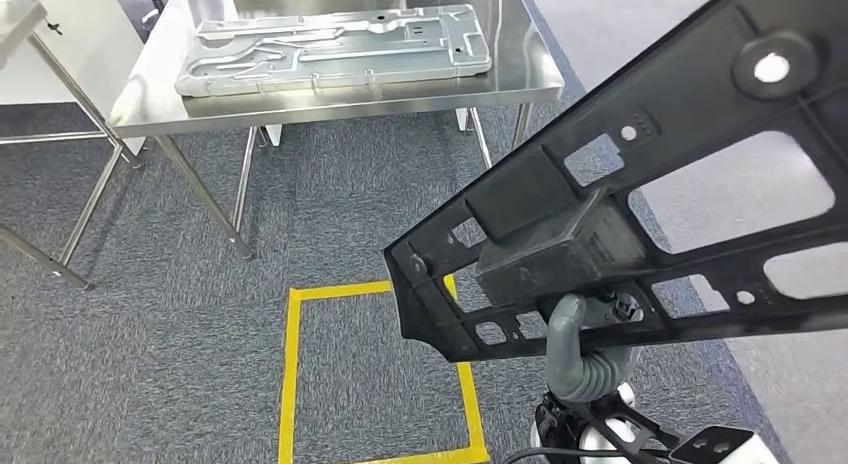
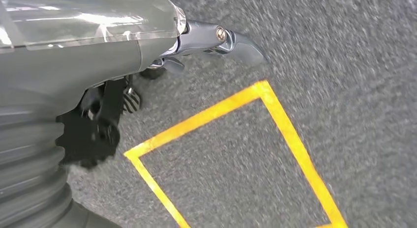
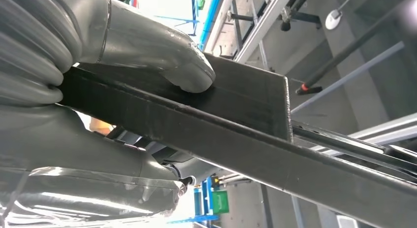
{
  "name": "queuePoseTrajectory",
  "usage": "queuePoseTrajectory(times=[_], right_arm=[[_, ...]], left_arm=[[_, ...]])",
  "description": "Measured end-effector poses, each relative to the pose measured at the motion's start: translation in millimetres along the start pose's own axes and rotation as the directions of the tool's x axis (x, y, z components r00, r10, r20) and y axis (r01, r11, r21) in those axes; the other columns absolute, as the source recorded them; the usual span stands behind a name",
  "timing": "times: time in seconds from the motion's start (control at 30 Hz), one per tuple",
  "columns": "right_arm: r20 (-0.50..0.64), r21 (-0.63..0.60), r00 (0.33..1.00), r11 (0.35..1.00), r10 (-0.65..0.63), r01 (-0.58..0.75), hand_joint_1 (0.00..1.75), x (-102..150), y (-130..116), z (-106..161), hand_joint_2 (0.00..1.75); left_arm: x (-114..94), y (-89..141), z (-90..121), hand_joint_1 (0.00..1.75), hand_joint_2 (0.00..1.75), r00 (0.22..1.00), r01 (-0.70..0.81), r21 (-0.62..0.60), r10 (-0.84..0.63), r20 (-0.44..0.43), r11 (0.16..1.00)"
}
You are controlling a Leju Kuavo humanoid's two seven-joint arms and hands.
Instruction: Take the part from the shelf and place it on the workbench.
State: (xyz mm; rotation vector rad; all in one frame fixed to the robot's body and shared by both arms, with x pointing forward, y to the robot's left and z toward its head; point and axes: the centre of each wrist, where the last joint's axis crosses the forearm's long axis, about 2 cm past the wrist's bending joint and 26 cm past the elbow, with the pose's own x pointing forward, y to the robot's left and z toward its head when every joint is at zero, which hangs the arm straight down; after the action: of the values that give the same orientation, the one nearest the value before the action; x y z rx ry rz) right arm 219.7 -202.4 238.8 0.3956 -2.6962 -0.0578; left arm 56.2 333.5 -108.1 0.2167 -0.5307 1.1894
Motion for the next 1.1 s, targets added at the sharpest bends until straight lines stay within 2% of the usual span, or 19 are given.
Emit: queuePoseTrajectory(times=[0.53, 1.1], right_arm=[[-0.003, 0.007, 0.999, 0.999, -0.044, 0.044, 1.75, 0.7, 1.1, 0.4, 1.75], [-0.005, 0.022, 0.999, 0.999, -0.032, 0.032, 1.75, 0.9, 1.0, 1.5, 1.75]], left_arm=[[0.5, 2.5, -0.2, 0.0, 1.75, 1.0, 0.0, 0.004, 0.0, 0.0, 1.0], [-2.3, 0.5, 1.0, 0.0, 1.75, 1.0, -0.001, 0.001, 0.001, -0.009, 1.0]])
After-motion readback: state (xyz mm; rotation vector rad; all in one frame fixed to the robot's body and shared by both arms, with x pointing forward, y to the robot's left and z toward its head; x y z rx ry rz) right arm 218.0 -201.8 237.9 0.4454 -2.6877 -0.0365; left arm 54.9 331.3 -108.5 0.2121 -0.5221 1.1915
